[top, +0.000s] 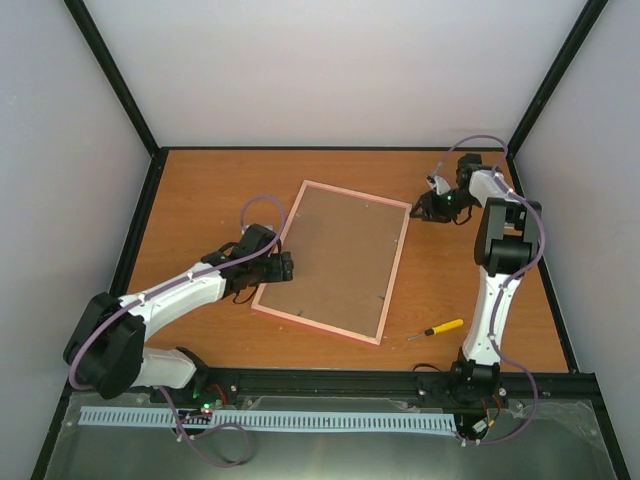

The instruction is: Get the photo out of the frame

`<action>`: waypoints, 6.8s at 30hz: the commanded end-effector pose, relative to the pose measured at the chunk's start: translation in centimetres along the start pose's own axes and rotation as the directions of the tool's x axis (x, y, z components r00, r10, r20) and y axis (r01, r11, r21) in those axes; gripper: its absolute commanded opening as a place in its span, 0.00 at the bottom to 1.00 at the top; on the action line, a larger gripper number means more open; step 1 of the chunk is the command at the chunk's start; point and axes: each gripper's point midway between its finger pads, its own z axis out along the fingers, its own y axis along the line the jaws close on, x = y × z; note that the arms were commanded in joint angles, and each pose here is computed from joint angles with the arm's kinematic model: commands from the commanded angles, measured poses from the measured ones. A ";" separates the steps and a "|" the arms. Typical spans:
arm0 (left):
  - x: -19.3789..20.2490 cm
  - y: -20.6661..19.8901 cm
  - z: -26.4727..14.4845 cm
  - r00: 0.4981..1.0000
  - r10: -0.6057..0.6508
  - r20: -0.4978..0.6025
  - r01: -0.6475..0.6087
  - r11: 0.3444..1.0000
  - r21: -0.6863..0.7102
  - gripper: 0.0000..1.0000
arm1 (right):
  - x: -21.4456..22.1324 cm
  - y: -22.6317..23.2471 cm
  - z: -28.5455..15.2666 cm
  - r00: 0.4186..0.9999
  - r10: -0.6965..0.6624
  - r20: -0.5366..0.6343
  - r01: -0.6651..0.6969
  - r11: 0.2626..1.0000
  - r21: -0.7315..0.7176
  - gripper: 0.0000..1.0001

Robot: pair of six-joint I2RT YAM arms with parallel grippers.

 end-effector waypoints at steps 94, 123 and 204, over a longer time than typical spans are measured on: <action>0.7 -15.9 -7.4 0.916 0.260 0.305 -0.393 0.727 0.563 0.64 | 23.5 21.4 -6.9 0.443 -0.884 -0.148 0.862 0.466 -0.199 0.03; -1.7 -27.4 -13.6 0.849 0.178 0.498 -0.528 0.328 0.783 0.46 | 16.4 32.0 -13.0 0.770 -0.575 0.277 0.621 0.575 -0.533 0.03; 1.7 -22.6 -12.6 -0.104 0.903 0.416 -0.956 0.025 -0.292 0.51 | 26.5 24.7 -7.3 0.647 -0.707 -0.287 0.522 0.684 -0.510 0.03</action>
